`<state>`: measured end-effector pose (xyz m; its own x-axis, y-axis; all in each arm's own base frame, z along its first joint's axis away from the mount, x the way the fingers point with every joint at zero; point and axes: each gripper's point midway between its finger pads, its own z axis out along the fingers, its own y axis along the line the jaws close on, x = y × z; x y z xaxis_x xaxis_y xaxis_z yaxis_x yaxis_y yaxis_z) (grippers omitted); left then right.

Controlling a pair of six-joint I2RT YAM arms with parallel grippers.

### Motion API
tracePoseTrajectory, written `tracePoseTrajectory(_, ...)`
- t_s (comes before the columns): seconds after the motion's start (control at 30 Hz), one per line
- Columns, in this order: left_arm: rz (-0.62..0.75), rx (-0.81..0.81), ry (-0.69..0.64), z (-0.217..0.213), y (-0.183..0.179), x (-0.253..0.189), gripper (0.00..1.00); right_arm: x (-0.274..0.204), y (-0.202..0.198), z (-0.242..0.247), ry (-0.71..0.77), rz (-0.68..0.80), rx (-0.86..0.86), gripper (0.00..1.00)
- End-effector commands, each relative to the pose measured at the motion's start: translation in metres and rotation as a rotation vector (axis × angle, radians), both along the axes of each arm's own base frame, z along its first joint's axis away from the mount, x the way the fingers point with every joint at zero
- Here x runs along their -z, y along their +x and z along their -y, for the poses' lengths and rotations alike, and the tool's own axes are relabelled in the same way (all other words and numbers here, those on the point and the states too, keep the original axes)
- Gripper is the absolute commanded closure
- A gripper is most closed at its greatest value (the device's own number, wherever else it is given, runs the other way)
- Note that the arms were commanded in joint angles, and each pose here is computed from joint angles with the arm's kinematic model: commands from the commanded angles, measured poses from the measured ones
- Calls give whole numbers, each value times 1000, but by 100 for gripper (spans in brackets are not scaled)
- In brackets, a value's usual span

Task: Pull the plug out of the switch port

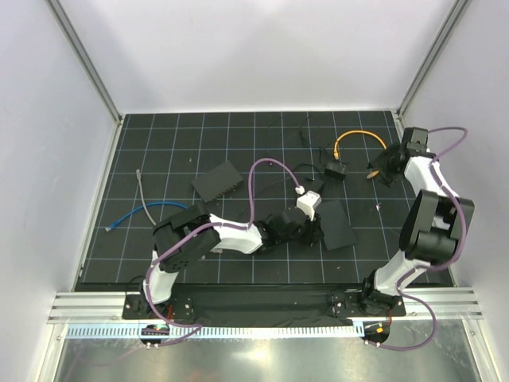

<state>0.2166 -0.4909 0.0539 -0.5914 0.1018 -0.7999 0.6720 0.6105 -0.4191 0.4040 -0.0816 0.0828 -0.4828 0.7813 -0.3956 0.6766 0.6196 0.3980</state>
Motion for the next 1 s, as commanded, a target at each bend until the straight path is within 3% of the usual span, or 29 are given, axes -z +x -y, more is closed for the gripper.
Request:
tracePoseTrajectory(0.0,32,-70,-108,-1,17,-36,61,-29,-24,-16,-71,10,-97,39)
tracePoseTrajectory(0.2,-44,-121,-123,-9,27,-25,64,-18,-57,-66,7,0,-240,41)
tracePoseTrajectory(0.5,-90,-162,-42,-8,34,-6,82,10,-90,-94,34,-1,-300,49)
tracePoseTrajectory(0.97,-131,-146,20,8,37,11,83,42,-118,-103,70,-59,-328,48)
